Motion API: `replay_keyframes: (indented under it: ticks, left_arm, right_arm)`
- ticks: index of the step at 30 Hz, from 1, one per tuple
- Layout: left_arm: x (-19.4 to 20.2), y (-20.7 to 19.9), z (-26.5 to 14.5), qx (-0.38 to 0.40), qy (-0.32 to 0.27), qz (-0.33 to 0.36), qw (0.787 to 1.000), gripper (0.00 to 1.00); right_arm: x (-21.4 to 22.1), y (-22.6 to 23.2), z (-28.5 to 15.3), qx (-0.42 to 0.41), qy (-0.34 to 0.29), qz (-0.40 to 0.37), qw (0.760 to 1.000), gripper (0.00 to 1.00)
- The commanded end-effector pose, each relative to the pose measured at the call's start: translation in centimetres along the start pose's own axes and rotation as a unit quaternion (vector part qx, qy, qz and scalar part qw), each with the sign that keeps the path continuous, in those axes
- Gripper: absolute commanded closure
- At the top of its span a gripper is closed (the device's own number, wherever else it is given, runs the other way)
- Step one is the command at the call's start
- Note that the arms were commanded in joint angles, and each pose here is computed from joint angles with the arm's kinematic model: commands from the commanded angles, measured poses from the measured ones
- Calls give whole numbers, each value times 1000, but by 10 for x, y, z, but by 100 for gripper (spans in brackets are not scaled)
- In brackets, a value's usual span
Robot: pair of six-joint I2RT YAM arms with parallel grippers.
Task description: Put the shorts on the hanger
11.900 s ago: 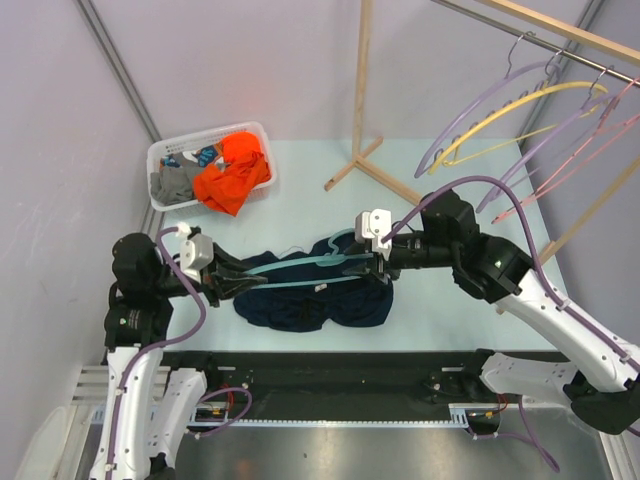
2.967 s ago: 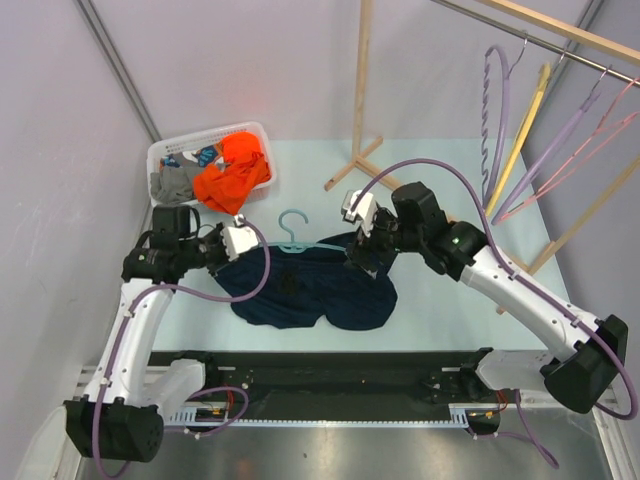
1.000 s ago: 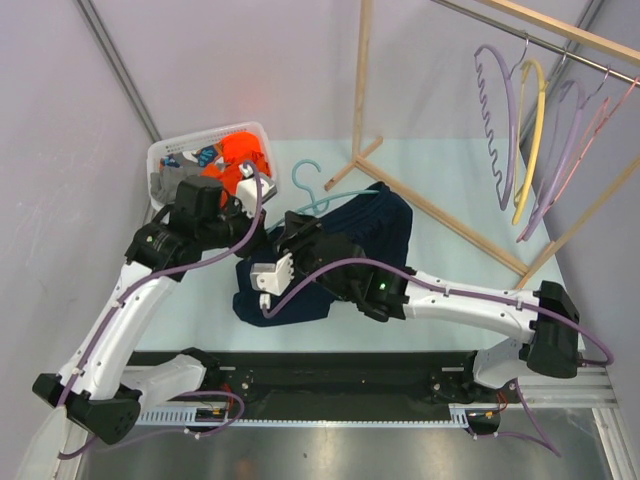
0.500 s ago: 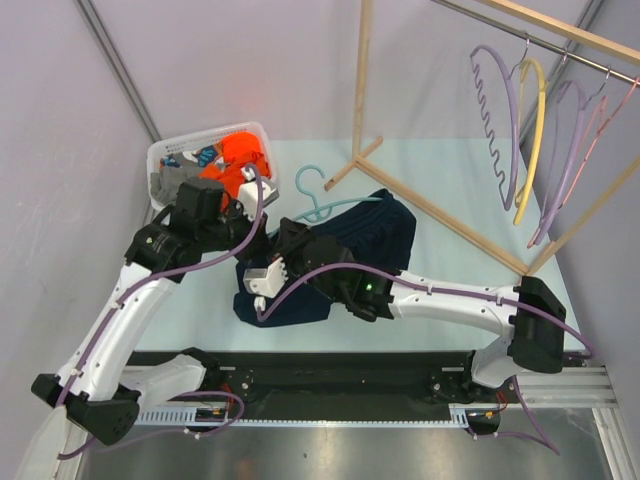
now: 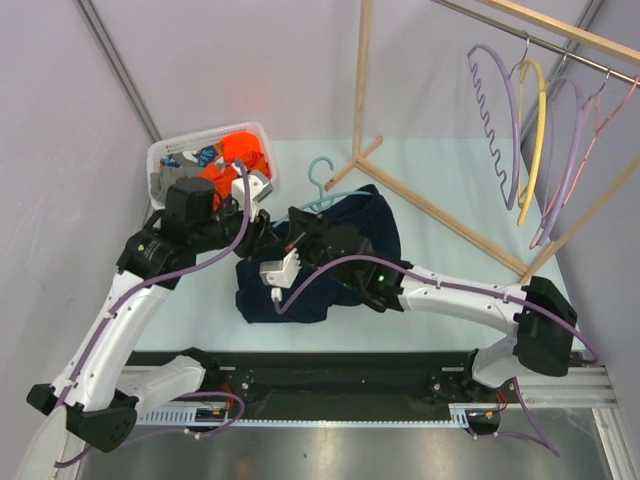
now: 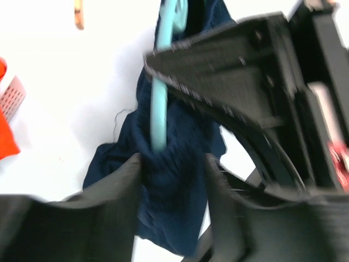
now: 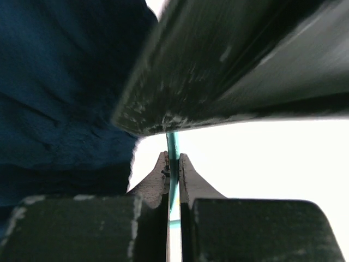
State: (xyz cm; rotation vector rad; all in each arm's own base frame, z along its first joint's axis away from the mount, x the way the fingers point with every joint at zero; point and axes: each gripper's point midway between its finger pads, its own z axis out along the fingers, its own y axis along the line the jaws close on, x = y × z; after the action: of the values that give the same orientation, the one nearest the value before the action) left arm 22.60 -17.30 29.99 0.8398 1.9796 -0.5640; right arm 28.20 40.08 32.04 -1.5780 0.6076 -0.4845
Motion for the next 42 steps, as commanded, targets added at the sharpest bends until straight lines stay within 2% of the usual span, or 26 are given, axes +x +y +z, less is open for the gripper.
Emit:
replay_keyframes:
  ticks: [1, 2, 4, 6, 7, 12, 15, 20, 25, 28, 29, 33, 42]
  left_arm:
    - [-35, -20, -20, 37, -61, -5, 997, 42]
    - [-40, -19, -22, 34, -67, -4, 997, 29]
    - [-47, -14, -26, 20, -77, -6, 997, 18]
    - [-60, -8, -35, 1, -95, -2, 995, 1]
    - [-64, -4, -39, -9, -102, -3, 995, 0]
    - [-98, 5, -67, -48, -173, 17, 984, 0]
    - [-105, 9, -75, -66, -194, 29, 978, 0]
    - [-99, 11, -70, -67, -191, 24, 979, 0]
    - [-90, 12, -61, -60, -179, 15, 982, 0]
    - [-87, 10, -59, -54, -176, 15, 983, 0]
    - [-87, 9, -59, -53, -176, 15, 983, 0]
    - [-84, 11, -56, -53, -171, 16, 984, 0]
    - [-75, 10, -49, -45, -160, 10, 986, 0]
  right_arm:
    - [31, -71, -21, 113, 13, -43, 993, 100]
    - [35, -76, -23, 124, 14, -48, 991, 100]
    - [46, -86, -26, 141, 15, -62, 988, 100]
    - [54, -91, -27, 148, 14, -75, 986, 100]
    - [69, -96, -29, 153, 26, -84, 984, 100]
    - [106, -113, -33, 166, 23, -133, 977, 100]
    - [127, -125, -38, 169, 26, -150, 974, 100]
    - [161, -167, -45, 202, 51, -171, 963, 100]
    - [175, -222, -55, 250, 64, -186, 948, 100]
    - [191, -235, -52, 252, 74, -190, 946, 100]
    - [192, -255, -58, 268, 78, -196, 940, 100]
    - [207, -272, -57, 270, 85, -217, 934, 100]
    - [243, -269, -47, 226, 100, -275, 929, 100]
